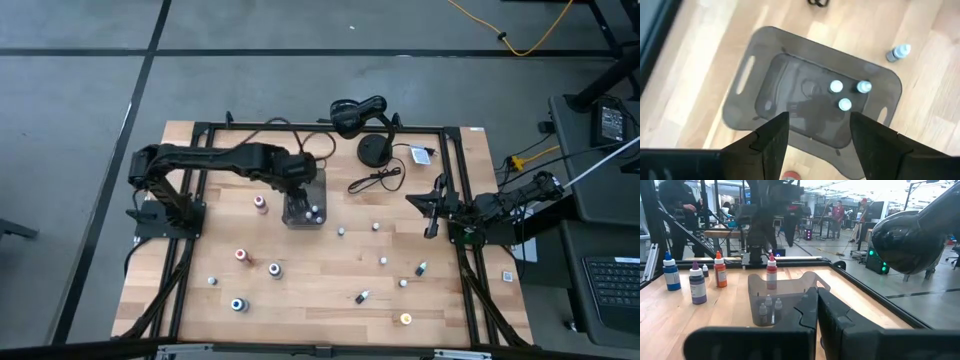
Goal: Pick & Place food coloring
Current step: Put the left small red food coloring bottle into the gray transparent bin
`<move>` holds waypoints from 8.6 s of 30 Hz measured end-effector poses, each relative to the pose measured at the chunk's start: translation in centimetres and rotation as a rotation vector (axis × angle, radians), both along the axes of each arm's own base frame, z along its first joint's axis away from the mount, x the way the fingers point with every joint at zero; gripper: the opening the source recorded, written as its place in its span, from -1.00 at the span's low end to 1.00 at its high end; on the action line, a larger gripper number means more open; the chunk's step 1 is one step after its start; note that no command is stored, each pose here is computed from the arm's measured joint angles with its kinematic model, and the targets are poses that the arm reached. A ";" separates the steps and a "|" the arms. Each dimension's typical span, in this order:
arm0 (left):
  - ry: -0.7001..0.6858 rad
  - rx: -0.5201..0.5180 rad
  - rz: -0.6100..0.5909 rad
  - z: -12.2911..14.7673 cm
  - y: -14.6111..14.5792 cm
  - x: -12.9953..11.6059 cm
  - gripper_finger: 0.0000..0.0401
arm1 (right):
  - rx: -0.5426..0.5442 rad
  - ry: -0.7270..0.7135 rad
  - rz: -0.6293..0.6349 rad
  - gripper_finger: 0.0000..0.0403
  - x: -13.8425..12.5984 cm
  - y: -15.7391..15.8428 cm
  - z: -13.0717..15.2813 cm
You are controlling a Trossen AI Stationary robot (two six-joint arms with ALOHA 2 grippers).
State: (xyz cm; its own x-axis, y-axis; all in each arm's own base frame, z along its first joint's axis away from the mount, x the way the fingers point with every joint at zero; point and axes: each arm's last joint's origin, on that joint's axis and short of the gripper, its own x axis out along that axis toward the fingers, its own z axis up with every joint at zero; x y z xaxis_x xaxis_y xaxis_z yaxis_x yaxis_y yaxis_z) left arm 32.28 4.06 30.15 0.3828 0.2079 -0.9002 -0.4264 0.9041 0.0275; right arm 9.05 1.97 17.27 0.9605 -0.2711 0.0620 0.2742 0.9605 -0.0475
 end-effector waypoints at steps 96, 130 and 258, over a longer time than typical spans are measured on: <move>0.289 -0.376 -0.111 -2.3 -12.3 -16.5 0.33 | 0.000 0.000 0.000 -0.93 0.0 0.0 0.0; 0.479 -0.324 0.244 -6.6 -18.7 -16.0 0.33 | 0.000 0.000 0.000 -0.93 0.0 0.0 0.0; 0.448 -0.175 -0.084 -13.3 -24.5 -19.5 -0.65 | 0.000 0.001 0.000 -0.93 0.0 0.0 0.0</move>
